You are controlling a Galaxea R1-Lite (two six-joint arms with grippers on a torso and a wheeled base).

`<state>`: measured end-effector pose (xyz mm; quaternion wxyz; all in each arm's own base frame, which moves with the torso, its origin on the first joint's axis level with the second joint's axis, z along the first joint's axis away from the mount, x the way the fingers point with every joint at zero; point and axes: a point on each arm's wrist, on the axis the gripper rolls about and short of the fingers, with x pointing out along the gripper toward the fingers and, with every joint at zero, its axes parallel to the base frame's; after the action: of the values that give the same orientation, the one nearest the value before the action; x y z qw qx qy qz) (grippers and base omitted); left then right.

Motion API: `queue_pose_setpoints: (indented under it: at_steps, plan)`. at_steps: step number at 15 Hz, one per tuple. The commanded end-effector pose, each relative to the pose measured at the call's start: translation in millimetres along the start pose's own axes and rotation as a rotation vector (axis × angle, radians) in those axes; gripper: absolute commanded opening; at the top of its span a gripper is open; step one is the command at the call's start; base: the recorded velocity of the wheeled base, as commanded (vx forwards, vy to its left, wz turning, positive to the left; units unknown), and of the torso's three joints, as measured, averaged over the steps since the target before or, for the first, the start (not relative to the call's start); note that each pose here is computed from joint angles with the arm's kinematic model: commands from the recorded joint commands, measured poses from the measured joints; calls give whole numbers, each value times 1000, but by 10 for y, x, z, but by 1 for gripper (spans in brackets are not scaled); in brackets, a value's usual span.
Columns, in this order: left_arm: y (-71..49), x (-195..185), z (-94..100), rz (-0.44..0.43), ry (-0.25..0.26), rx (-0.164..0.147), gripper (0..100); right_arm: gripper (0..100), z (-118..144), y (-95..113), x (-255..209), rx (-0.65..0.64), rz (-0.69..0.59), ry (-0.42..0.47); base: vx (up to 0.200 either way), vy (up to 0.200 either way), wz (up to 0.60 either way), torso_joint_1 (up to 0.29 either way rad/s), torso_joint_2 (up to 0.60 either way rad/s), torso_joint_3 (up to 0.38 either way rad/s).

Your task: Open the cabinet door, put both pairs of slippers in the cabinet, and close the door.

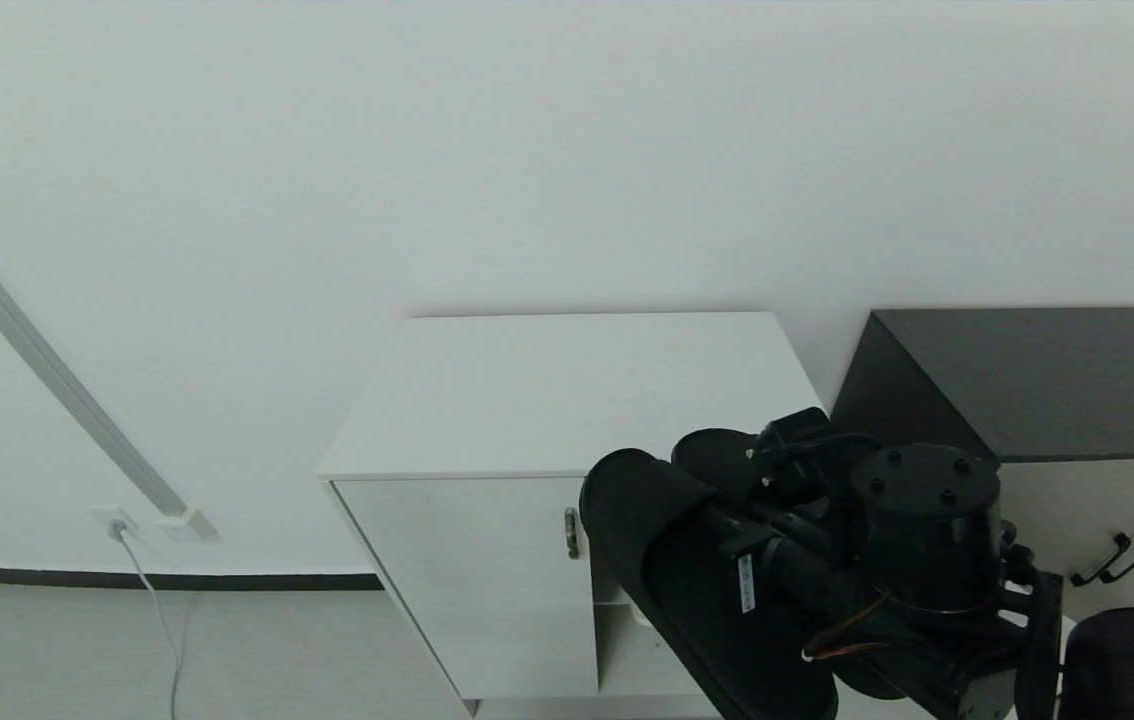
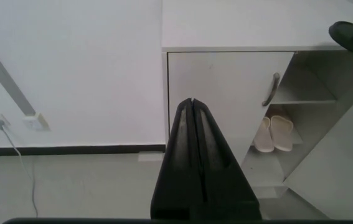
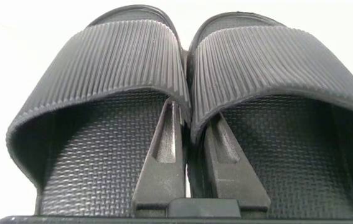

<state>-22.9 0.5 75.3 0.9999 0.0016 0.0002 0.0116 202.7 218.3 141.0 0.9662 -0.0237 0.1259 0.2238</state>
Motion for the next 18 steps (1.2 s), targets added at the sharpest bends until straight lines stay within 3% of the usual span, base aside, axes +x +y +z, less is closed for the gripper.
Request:
queue_pose_setpoints:
  at_steps: [1, 7, 18]
  plan:
    - [0, 1, 0, 0, 1, -2, 0, 0, -6, -2, 1, 0, -1, 2, 0, 0, 0, 0, 0, 0]
    - [0, 1, 0, 1, 1, -5, 0, 0, -33, -11, -2, -2, -4, 10, -167, 0, 0, 4, 4, 0]
    - [1, 1, 0, 4, 1, -11, 0, 0, -65, -42, -20, 7, -5, -25, 0, 0, 0, 0, 0, 0]
